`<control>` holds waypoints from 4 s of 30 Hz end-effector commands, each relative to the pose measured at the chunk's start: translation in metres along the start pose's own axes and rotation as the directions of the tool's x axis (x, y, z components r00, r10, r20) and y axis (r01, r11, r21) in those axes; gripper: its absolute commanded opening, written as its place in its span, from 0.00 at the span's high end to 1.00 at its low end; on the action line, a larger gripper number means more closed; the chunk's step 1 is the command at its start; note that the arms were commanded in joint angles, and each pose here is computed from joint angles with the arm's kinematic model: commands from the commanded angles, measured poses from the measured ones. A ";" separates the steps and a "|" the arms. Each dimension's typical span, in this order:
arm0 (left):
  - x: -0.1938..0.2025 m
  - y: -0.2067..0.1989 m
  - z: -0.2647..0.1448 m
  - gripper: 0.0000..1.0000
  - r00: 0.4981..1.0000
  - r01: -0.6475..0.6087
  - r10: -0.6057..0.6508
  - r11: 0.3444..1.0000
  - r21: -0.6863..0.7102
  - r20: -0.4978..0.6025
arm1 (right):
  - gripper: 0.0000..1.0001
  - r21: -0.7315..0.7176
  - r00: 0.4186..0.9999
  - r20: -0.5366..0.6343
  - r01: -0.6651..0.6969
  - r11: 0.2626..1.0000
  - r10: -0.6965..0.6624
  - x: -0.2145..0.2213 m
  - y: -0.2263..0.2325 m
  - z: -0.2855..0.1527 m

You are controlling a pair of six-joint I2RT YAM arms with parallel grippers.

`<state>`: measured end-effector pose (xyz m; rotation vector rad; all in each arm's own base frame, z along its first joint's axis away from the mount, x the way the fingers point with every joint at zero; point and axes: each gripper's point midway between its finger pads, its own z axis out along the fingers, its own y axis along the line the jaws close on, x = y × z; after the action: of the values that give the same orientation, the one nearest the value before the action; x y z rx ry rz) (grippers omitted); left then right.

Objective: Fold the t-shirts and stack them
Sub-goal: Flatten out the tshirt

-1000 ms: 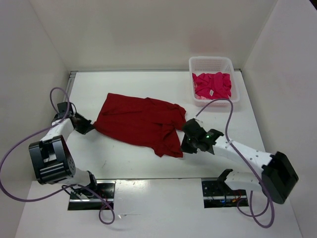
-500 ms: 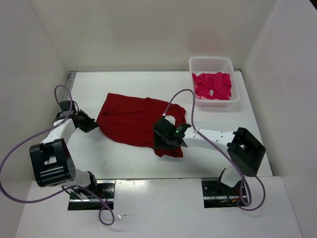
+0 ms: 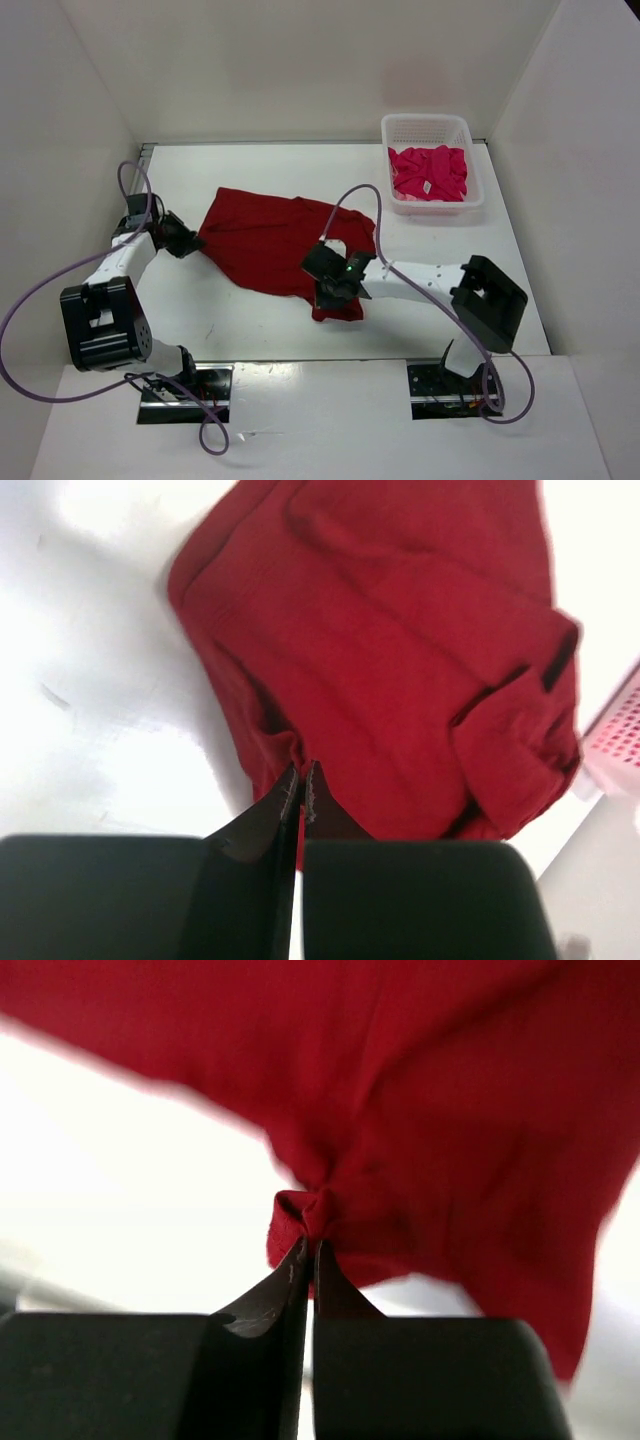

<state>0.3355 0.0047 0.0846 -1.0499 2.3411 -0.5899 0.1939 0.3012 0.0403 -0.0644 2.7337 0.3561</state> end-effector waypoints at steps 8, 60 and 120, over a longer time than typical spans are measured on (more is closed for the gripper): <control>-0.053 -0.051 -0.021 1.00 0.995 -0.023 0.012 0.993 0.112 0.099 | 0.79 -0.366 0.941 -0.306 0.023 0.930 -0.144 0.103 0.019 -0.129; -0.121 -0.065 -0.064 1.00 0.963 0.118 -0.170 0.964 0.238 0.211 | 1.00 -0.217 0.896 0.399 -0.113 0.970 0.193 -0.231 -0.040 -0.133; -0.045 -0.037 -0.044 1.00 0.979 -0.028 0.026 1.000 0.008 0.203 | 0.48 -0.275 0.949 -0.117 -0.314 0.909 0.293 0.030 -0.011 -0.003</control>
<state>0.3616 0.0201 0.1471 -1.0439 2.1813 -0.5034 0.1544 0.2742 0.0242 0.2359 2.8110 0.7694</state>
